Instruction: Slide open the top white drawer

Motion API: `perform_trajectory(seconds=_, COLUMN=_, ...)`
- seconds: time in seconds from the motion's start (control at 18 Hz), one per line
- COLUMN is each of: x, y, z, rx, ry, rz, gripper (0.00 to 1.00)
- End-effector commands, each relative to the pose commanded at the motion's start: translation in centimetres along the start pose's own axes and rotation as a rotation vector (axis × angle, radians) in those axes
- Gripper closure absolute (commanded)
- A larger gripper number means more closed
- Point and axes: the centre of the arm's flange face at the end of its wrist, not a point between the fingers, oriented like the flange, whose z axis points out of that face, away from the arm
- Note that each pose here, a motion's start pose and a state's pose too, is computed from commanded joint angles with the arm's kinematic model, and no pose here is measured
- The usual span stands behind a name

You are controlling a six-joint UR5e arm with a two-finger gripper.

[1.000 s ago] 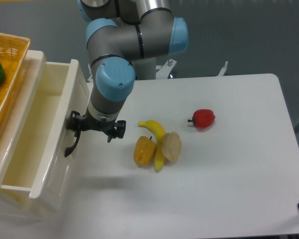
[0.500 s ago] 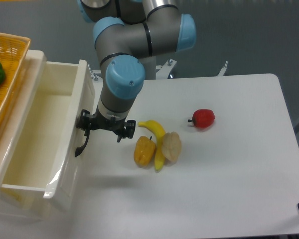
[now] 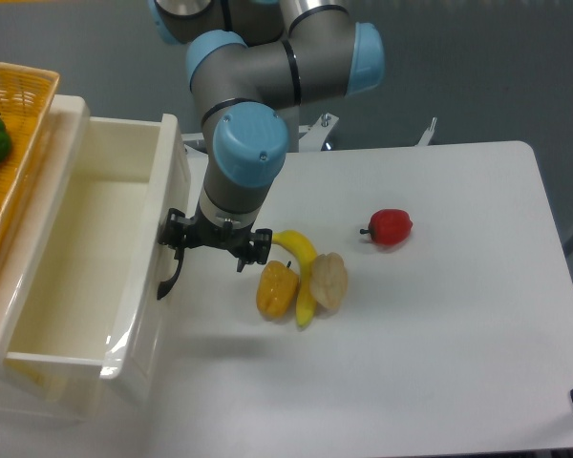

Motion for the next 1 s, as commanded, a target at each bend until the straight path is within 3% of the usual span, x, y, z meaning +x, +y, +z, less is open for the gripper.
perform_trajectory(seconds=1.0, x=-4.7, y=0.5, z=-1.5, rx=0.013, ry=-0.032, rz=0.012, gripper=0.0)
